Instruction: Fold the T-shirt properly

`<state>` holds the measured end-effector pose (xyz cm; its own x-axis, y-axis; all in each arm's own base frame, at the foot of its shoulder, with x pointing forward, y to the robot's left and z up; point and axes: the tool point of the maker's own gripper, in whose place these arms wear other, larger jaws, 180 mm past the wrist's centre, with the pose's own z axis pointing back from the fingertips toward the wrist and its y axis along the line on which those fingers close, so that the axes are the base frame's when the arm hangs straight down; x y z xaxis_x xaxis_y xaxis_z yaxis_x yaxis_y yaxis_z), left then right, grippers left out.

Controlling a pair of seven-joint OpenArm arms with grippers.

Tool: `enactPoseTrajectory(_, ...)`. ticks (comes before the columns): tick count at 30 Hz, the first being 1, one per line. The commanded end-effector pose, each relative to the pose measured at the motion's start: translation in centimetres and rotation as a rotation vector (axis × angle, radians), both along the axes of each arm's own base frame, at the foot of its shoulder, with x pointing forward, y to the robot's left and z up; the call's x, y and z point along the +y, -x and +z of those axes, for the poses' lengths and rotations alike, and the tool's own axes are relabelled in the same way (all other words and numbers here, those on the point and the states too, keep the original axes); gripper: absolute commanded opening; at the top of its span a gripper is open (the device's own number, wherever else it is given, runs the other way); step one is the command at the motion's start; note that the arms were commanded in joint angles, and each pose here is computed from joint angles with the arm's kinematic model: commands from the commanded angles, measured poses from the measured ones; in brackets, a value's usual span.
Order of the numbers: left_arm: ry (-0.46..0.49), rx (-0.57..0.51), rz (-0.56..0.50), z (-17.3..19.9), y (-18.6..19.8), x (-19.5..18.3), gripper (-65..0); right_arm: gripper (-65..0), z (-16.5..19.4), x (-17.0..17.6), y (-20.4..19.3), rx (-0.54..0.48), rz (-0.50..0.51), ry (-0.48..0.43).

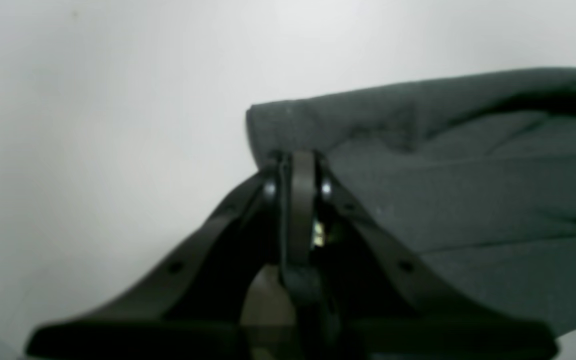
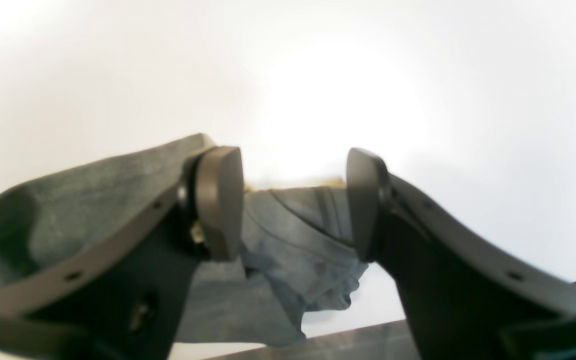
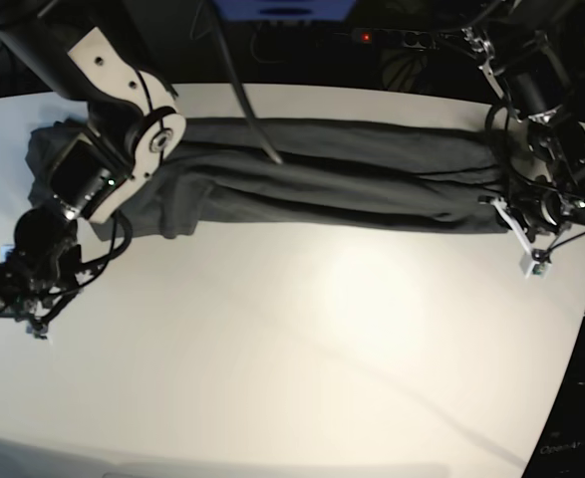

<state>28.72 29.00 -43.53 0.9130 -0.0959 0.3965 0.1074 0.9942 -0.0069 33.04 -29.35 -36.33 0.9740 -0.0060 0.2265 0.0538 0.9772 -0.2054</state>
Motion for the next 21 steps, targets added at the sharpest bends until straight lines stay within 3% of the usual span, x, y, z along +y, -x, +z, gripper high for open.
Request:
enactPoseTrajectory(1,-0.054,0.068,0.011,-0.3,1.3,1.3,-62.7,-34.5,1.0,0.0,-1.2,-0.023,0.007,-0.004)
enactPoseTrajectory(6,-0.053,0.066,0.011,-0.3,1.2,1.3,-62.8,-34.2,-1.5,1.7,-1.1,0.053,0.047,-0.072)
enactPoseTrajectory(10,-0.051,0.063,0.011,-0.2,1.1,1.3,-62.8,-34.2,-3.0,1.9,-0.3,0.076,0.004,-0.146)
enactPoseTrajectory(21,-0.051,0.063,0.011,-0.1,1.0,1.2,-62.8,-34.5,-3.6,2.2,-0.2,0.033,-0.003,-0.211)
